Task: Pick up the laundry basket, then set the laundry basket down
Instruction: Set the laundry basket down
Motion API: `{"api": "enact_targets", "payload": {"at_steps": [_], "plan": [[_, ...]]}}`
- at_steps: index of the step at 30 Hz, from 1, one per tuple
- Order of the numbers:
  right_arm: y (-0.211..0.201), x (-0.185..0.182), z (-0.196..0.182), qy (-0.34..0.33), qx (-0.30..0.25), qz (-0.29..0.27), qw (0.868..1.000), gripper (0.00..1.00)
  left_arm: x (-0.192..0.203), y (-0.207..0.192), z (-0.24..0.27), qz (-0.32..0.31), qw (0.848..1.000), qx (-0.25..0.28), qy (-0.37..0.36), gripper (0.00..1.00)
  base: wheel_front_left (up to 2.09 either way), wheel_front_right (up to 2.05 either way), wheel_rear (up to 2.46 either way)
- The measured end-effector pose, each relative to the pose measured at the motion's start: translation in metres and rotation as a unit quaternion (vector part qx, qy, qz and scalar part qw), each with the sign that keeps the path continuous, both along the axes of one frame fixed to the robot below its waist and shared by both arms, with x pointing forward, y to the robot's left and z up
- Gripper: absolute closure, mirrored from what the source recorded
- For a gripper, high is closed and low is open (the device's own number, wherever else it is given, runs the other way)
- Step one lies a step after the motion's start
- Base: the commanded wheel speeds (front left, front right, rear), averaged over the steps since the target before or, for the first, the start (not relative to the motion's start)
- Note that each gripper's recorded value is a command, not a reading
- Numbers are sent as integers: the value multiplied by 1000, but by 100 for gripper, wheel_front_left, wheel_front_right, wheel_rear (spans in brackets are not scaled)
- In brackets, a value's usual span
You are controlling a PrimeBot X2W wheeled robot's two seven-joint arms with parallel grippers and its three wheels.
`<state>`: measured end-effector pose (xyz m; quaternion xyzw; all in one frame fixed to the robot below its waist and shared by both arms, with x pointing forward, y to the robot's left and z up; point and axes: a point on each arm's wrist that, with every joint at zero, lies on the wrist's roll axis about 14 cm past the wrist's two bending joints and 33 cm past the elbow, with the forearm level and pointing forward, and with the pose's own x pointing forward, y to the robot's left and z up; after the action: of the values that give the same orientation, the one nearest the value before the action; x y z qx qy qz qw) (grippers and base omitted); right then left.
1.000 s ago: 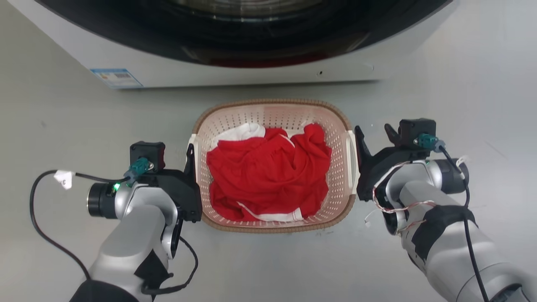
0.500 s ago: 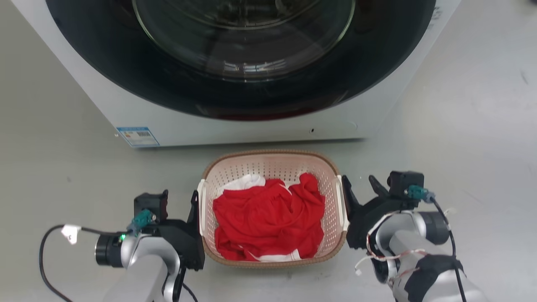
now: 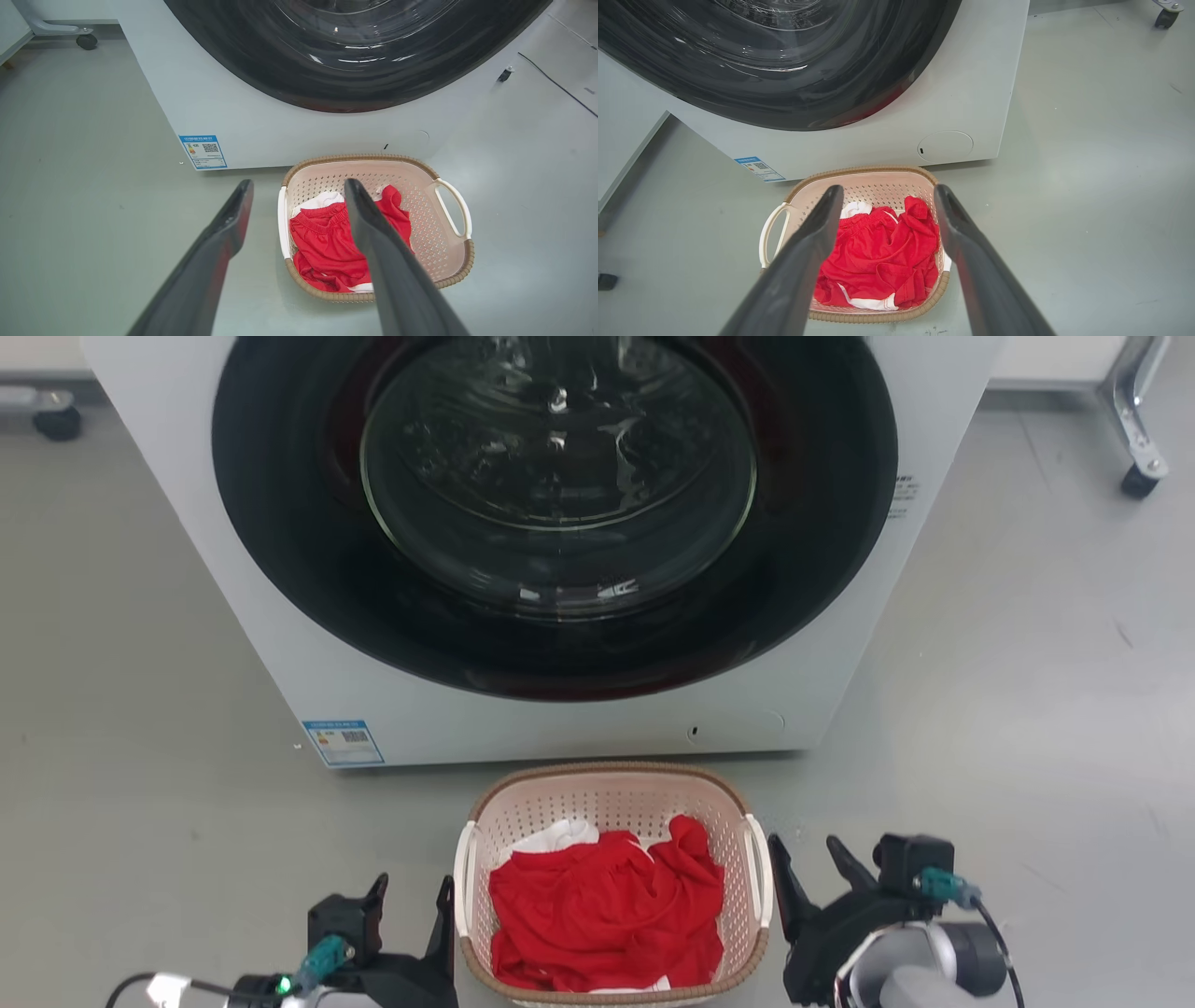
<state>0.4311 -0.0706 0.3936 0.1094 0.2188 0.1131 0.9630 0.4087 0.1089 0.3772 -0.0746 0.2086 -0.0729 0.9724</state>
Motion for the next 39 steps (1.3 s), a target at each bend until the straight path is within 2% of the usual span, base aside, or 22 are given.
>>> {"api": "enact_targets", "payload": {"at_steps": [7, 16, 20, 39], "plan": [[6, -37, 5, -12, 24, -1, 1000, 0, -27, -1, 21, 4, 999, -12, -37, 0, 0, 0, 0], [19, -63, 23, -49, 45, 13, 998, 0, -53, 6, 37, 16, 997, -17, -71, 0, 0, 0, 0], [13, -74, 27, -61, 46, 2, 997, 0, -61, 15, 43, 32, 996, -19, -83, 0, 0, 0, 0], [-17, -84, 62, -142, 27, -51, 988, 0, -73, 28, 74, 60, 988, -8, -144, 0, 0, 0, 0]]}}
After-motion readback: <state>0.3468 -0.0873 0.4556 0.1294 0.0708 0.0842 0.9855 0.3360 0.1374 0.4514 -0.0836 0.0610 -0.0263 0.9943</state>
